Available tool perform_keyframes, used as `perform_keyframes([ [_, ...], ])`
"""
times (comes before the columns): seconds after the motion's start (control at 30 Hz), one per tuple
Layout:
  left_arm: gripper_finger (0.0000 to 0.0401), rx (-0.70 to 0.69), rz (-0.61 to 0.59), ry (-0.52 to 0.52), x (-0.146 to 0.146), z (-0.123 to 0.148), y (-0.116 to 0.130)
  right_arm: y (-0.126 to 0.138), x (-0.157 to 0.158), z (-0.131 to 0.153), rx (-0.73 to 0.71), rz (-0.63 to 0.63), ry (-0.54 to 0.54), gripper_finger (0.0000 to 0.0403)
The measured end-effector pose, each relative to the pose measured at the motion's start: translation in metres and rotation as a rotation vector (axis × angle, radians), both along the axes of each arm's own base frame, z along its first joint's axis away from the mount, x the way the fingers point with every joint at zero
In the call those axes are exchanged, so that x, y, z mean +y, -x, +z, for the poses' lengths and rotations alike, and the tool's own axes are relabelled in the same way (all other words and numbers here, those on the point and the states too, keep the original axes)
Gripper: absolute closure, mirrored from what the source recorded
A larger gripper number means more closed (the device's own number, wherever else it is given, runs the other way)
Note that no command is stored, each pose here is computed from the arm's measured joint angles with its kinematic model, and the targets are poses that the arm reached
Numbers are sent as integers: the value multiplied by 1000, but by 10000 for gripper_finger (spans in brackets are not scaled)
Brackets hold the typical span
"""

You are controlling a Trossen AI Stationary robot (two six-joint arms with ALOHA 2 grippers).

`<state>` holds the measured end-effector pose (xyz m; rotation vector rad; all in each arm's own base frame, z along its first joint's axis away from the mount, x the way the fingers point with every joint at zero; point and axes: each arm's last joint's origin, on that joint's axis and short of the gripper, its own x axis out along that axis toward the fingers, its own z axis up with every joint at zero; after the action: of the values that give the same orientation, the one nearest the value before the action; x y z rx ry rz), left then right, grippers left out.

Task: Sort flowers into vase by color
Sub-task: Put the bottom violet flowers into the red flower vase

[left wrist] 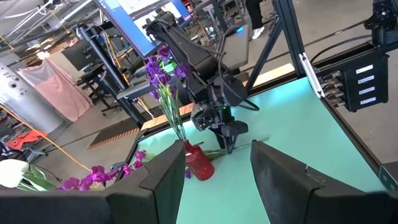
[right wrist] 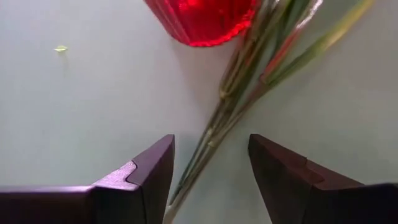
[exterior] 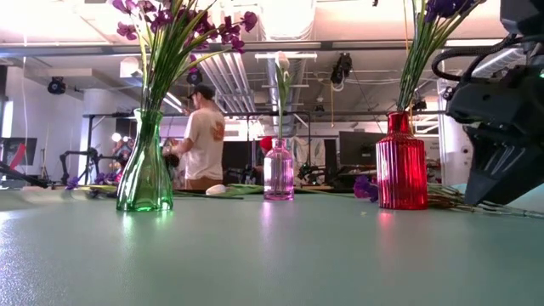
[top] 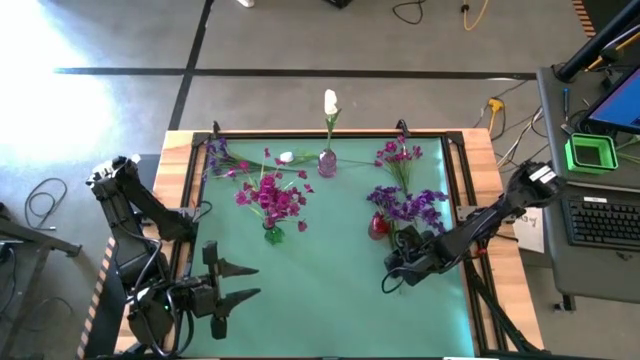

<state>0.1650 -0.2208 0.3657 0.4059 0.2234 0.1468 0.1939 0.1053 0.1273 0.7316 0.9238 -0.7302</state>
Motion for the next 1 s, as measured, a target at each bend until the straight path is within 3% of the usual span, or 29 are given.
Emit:
perform_keyframes([
  [0.4,232,1,0,-1,0,0,0,-3,-1,-4,2,-33,7,213],
  [1.0,232,7,0,-11,0,-1,0,-5,-8,-6,14,-41,37,326],
])
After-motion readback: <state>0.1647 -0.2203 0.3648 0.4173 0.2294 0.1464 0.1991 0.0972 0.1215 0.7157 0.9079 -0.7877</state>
